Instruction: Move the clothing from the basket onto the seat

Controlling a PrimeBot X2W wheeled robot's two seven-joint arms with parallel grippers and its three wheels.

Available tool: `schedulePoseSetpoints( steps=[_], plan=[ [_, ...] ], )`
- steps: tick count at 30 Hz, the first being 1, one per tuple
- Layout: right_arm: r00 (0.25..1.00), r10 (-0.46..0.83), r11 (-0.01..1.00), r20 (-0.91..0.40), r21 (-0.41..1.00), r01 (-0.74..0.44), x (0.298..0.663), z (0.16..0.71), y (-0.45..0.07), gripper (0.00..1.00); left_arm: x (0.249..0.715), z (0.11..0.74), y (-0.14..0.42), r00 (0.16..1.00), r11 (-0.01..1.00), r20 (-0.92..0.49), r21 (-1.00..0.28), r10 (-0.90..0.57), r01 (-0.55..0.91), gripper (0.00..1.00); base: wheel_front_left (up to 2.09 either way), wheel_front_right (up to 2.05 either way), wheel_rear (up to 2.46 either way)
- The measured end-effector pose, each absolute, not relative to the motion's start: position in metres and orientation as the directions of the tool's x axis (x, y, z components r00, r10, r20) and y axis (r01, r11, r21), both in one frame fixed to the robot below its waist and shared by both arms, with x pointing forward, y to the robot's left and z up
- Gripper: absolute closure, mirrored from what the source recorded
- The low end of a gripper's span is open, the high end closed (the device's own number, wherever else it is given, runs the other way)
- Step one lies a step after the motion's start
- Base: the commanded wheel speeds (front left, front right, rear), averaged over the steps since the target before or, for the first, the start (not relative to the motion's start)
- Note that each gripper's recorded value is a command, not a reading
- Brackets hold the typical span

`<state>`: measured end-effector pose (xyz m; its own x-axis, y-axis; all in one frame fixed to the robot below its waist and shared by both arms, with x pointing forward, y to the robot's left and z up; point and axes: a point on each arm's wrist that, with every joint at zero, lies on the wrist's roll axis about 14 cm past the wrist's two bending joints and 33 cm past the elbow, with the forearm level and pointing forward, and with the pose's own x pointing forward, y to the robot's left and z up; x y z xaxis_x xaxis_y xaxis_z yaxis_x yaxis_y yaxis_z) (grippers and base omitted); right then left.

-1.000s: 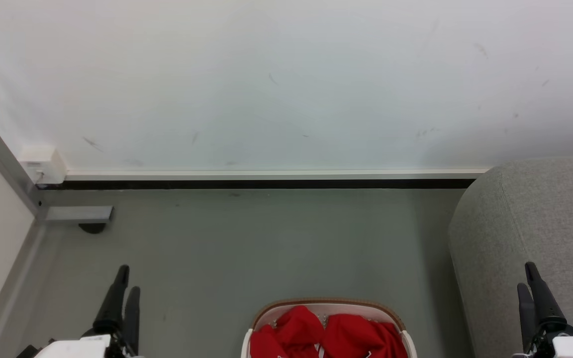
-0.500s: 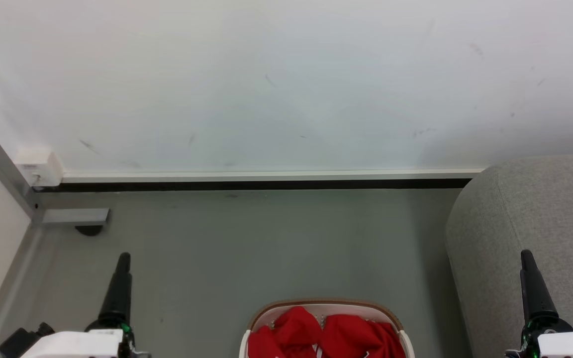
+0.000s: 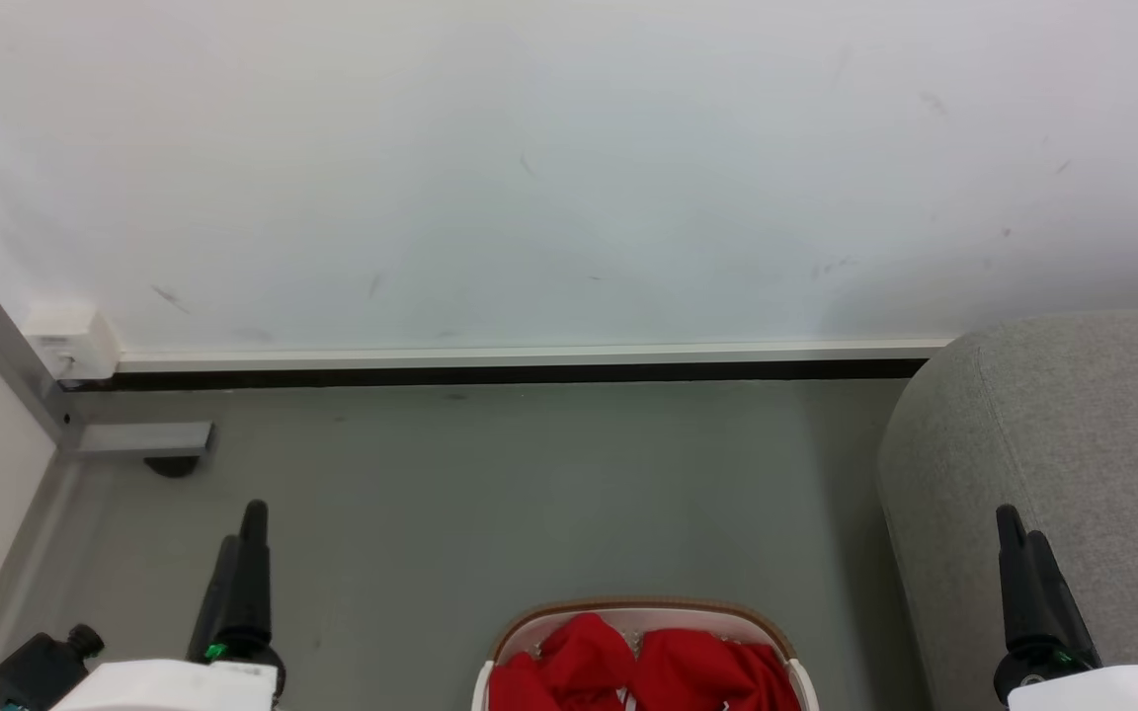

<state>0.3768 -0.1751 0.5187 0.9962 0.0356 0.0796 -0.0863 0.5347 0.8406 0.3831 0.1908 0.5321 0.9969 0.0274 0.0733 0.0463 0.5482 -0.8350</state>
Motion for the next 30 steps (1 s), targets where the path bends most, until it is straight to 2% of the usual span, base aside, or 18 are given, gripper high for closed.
schedulePoseSetpoints(
  steps=[5, 10, 30],
  plan=[
    [0.996, 0.051, 0.654, 0.069, 0.752, -0.085, 0.375, 0.512, -0.174, 0.00, 0.381, 0.534, 0.188, 0.996, 0.659, 0.089, -0.750, 0.013, 0.058, 0.00, 0.00, 0.00, 0.00],
    [0.996, 0.052, 0.725, 0.072, 0.683, -0.087, 0.375, 0.511, -0.175, 0.00, 0.380, 0.533, 0.183, 0.996, 0.737, 0.090, -0.673, -0.007, 0.067, 0.00, 0.00, 0.00, 0.00],
    [0.993, 0.074, 0.861, 0.088, 0.496, -0.108, 0.372, 0.512, -0.169, 0.00, 0.378, 0.528, 0.174, 0.994, 0.878, 0.099, -0.471, -0.046, 0.087, 0.00, 0.00, 0.00, 0.00]
  ],
)
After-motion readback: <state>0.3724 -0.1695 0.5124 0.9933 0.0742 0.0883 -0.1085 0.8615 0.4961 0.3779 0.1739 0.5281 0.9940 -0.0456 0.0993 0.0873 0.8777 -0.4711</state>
